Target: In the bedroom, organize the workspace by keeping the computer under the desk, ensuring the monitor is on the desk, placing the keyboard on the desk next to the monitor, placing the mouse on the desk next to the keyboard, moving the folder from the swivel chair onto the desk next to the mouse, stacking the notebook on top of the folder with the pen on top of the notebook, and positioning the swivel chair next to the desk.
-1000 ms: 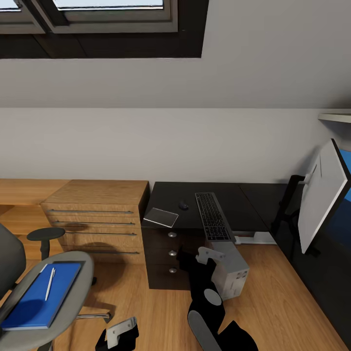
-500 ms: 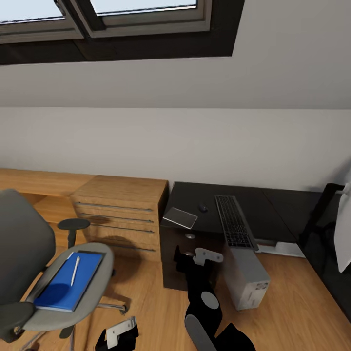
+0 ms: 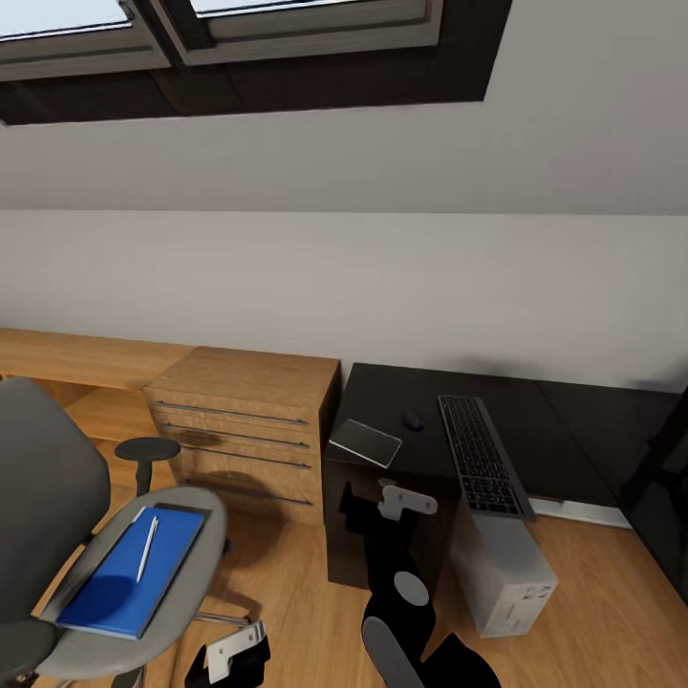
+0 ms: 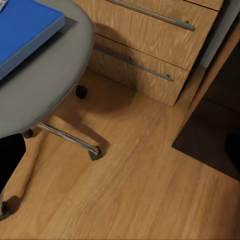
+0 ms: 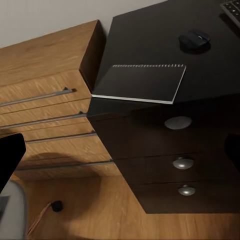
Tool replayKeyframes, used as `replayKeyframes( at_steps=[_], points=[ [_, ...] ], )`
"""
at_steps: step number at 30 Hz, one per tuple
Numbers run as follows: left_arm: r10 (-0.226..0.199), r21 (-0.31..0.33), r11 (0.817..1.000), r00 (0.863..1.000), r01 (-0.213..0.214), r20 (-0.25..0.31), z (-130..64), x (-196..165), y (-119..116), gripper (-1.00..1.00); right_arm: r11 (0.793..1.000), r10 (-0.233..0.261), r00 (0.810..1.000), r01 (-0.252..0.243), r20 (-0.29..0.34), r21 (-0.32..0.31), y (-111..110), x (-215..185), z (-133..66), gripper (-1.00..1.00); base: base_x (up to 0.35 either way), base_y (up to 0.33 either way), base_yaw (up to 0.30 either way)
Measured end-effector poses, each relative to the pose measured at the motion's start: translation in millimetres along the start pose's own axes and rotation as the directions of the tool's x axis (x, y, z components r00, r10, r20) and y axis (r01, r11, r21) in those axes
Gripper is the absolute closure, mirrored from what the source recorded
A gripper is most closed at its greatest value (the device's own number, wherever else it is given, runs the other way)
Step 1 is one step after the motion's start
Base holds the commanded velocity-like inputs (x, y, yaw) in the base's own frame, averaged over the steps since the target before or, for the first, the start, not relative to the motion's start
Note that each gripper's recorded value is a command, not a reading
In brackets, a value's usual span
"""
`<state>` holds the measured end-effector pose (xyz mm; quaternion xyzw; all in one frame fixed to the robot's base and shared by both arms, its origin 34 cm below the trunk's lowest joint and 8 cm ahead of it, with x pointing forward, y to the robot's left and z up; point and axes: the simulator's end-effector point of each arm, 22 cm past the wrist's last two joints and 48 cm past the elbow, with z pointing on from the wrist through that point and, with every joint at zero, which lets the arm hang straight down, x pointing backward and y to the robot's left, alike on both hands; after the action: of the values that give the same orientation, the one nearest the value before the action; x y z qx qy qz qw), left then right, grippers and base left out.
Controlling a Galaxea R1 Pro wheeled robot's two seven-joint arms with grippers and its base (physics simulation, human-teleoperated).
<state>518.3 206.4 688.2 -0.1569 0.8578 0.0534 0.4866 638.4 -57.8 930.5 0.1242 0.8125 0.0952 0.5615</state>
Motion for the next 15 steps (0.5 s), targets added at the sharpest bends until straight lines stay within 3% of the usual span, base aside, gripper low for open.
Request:
replayKeyframes(
  at_steps=[5, 6, 9, 15],
  points=[
    [0.0, -0.003, 1.0, 1.0, 0.0, 0.0, 0.1, -0.1, 0.6, -1.0, 1.0, -0.001, 1.0, 0.001, 0.0, 0.0, -0.4, 0.1, 0.2, -1.0, 0.014, 0.0, 0.001],
    [-0.001, -0.053, 0.999, 1.0, 0.001, 0.001, -0.5, -0.1, 11.2, -1.0, 1.0, -0.006, 1.0, 0.006, -0.002, -0.006, 1.0, 1.6, 0.3, -1.0, 0.001, 0.0, 0.0],
    [-0.001, -0.081, 0.997, 1.0, 0.001, 0.0, -1.0, 0.0, 17.0, -1.0, 1.0, -0.017, 1.0, 0.017, -0.007, -0.008, 2.0, 5.9, 0.9, -1.0, 0.0, 0.0, 0.0],
    [-0.001, -0.106, 0.994, 1.0, 0.001, 0.002, -1.6, -0.7, 22.1, -1.0, 0.994, -0.111, 0.993, 0.111, -0.027, 0.021, -2.3, 29.0, 12.9, -1.0, 0.0, 0.0, 0.0]
  ],
)
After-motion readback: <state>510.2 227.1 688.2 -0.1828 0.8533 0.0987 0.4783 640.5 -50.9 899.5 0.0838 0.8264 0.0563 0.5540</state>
